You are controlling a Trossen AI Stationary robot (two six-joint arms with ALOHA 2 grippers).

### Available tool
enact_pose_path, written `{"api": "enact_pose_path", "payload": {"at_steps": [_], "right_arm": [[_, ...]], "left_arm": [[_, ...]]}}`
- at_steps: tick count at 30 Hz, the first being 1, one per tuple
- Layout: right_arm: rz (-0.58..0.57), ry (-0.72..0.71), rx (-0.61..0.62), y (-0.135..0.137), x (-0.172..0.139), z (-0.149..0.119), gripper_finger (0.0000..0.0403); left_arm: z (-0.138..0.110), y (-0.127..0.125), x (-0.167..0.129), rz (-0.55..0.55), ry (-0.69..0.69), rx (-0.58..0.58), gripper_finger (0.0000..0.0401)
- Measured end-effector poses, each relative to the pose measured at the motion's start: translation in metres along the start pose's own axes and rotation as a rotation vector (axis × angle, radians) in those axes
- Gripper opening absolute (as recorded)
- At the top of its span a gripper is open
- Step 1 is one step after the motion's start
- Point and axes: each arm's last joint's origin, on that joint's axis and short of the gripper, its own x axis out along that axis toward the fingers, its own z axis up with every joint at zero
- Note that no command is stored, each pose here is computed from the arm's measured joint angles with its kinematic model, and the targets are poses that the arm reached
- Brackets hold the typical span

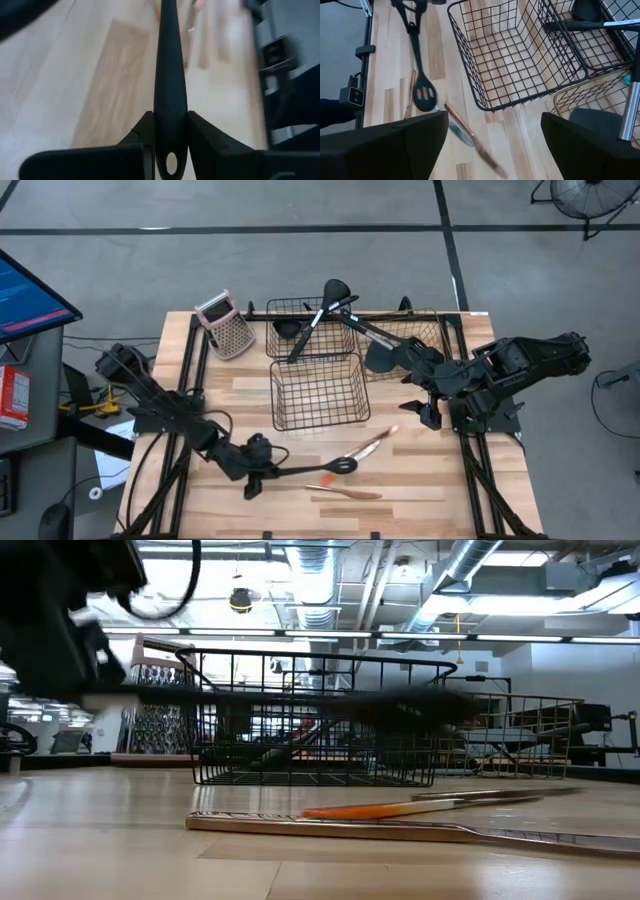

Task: Pick & Place Kitchen Items
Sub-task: Put the slotted serving spoon into the top left wire basket

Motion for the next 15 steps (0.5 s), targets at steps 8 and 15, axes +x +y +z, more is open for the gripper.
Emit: {"api": "enact_pose_path", "payload": {"at_steps": [8,15], "right_arm": [[0.000,0.000,-0.001,0.000,0.000,0.000,0.0317],[-0.024,-0.010,-0.003,-0.001,0.000,0.000,0.0317]], "left_arm": [[0.021,-0.007,-0.029,-0.092,-0.112,-0.031,0.0053],[0.042,-0.009,-0.066,-0.145,-0.284,-0.084,0.0053]]}}
